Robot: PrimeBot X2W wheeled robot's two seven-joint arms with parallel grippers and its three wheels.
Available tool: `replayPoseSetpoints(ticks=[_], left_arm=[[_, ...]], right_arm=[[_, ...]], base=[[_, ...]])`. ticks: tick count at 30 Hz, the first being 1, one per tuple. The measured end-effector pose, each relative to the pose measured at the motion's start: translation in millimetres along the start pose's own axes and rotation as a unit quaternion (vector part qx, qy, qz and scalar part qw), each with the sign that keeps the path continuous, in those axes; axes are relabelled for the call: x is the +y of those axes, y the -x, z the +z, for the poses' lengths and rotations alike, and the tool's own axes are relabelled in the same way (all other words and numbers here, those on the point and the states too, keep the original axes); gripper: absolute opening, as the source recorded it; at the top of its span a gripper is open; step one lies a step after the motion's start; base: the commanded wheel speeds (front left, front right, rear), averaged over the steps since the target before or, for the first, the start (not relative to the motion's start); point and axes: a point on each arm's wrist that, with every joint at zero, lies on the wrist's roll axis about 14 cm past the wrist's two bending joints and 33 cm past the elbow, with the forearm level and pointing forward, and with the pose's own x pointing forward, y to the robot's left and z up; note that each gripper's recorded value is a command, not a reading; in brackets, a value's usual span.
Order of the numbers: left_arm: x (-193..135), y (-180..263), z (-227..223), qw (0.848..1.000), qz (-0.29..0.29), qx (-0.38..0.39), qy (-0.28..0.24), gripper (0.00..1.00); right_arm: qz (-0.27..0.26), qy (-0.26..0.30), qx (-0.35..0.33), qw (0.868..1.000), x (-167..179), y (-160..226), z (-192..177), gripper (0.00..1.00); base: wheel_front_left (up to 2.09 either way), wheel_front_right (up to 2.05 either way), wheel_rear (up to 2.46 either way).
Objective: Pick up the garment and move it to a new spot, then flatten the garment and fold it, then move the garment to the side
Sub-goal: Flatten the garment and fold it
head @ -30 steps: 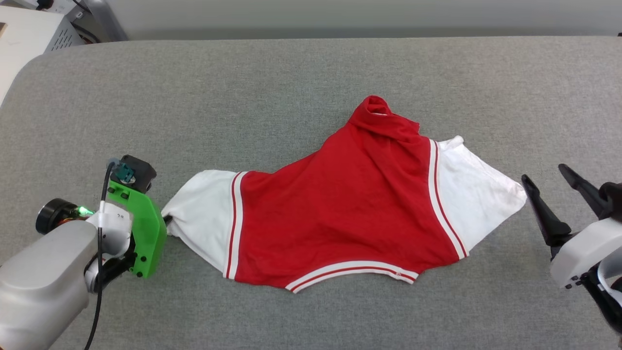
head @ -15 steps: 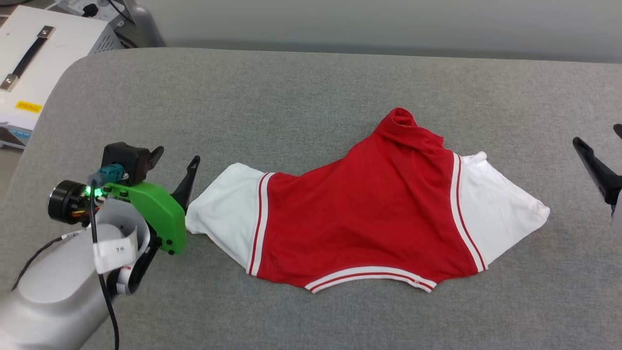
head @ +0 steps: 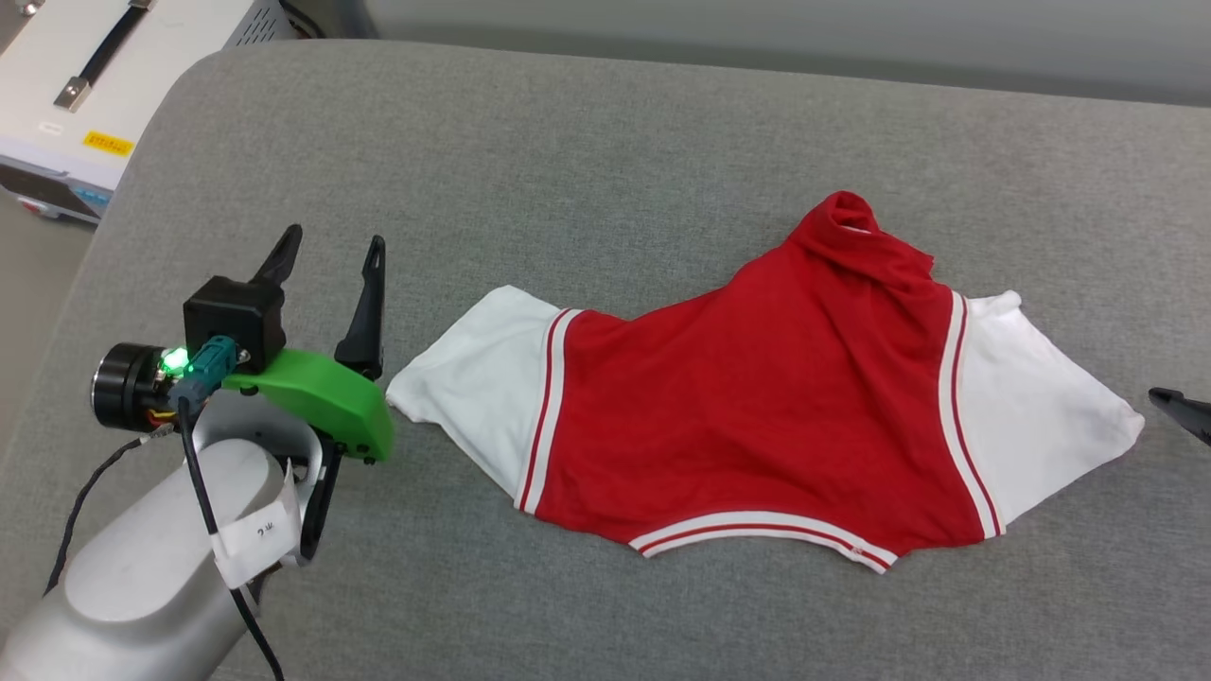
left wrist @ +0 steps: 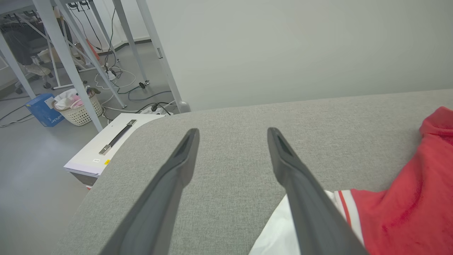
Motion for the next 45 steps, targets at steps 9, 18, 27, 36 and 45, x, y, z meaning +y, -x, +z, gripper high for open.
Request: replayPoseSetpoints(ticks=[9, 18, 27, 36, 45], left_arm=[[4.9, 8.4, -15.5, 0.999, 0.037, -0.010, 0.012, 1.00], [26.3, 12.2, -34.5, 0.998, 0.061, 0.004, 0.000, 1.00], [29.7, 9.5, -28.8, 0.999, 0.035, -0.004, -0.018, 1.00], [33.9, -10.2, 1.1, 0.999, -0.023, 0.001, -0.048, 1.00], [2.8, -20.9, -19.4, 0.978, -0.123, 0.156, -0.068, 1.00]], right_arm=[[0.035, 0.001, 0.074, 0.997, 18.3, -52.4, -25.6, 1.00], [0.055, 0.015, 0.121, 0.991, 27.0, -72.9, -51.6, 0.36], [0.057, -0.020, 0.002, 0.998, 30.8, -59.0, -20.8, 0.00], [0.028, -0.028, -0.093, 0.995, 12.3, -11.8, -3.1, 0.00], [0.015, -0.055, -0.110, 0.992, 9.8, 14.1, -24.9, 0.00]], base=[[0.00, 0.00, 0.00], [0.00, 0.00, 0.00], [0.00, 0.00, 0.00], [0.00, 0.00, 0.00], [0.00, 0.00, 0.00]])
